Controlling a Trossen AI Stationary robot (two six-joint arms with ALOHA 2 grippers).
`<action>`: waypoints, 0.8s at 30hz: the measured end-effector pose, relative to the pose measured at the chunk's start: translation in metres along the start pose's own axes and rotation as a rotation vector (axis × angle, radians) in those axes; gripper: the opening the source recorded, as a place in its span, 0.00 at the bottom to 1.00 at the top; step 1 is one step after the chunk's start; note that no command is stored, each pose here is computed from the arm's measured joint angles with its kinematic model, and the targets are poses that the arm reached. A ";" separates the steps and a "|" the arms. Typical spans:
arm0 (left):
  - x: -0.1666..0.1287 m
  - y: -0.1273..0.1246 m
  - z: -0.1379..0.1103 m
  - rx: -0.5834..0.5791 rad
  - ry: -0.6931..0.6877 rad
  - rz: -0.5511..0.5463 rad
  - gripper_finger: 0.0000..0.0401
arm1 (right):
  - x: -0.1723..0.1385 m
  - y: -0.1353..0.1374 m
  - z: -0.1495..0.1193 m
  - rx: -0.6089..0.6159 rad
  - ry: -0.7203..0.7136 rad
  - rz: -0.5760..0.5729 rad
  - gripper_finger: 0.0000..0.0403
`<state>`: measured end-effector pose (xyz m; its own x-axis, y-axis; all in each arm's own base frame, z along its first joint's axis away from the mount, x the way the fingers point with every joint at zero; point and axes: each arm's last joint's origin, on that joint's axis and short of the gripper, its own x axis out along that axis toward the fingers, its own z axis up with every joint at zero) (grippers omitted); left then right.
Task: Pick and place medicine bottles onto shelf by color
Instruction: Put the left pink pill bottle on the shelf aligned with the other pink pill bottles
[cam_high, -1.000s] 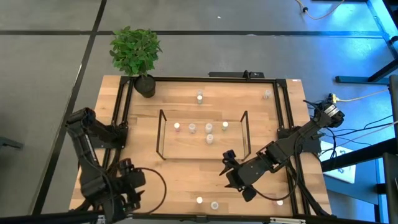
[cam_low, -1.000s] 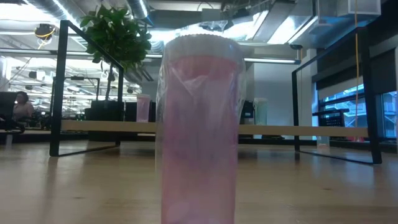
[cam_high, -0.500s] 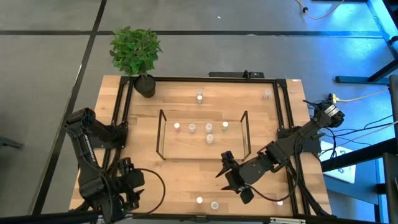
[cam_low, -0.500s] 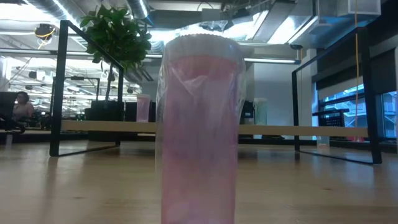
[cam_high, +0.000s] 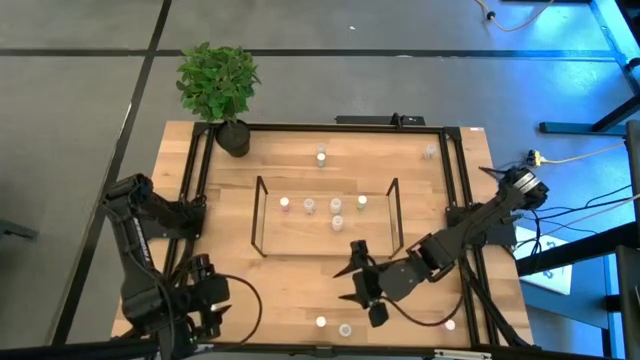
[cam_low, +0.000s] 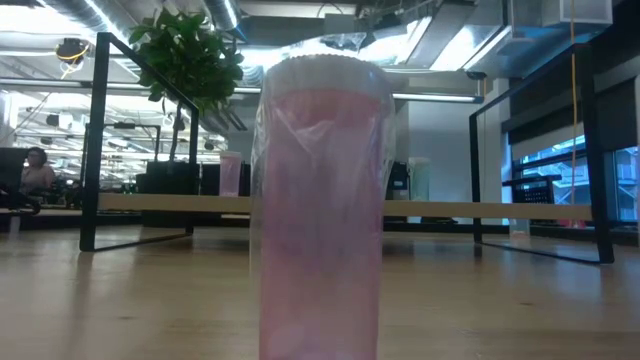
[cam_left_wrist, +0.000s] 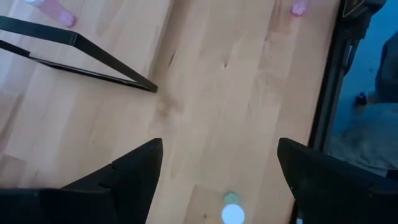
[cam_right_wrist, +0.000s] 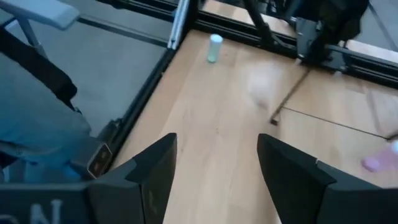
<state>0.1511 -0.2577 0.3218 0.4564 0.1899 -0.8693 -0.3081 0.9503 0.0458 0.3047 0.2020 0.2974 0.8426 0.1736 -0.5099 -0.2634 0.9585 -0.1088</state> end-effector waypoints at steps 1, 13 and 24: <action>0.000 0.000 -0.001 0.002 -0.001 -0.001 0.78 | 0.005 0.002 -0.001 0.000 -0.003 0.004 0.56; -0.001 0.000 -0.001 0.033 -0.024 0.004 0.78 | 0.069 0.030 0.012 0.040 0.135 0.103 0.56; -0.001 -0.001 -0.002 0.112 -0.024 0.001 0.78 | 0.095 0.042 0.012 0.149 0.297 0.103 0.56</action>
<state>0.1487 -0.2592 0.3218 0.4765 0.1958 -0.8571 -0.2140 0.9714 0.1029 0.3789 0.2618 0.2545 0.6358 0.2187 -0.7402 -0.2496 0.9657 0.0709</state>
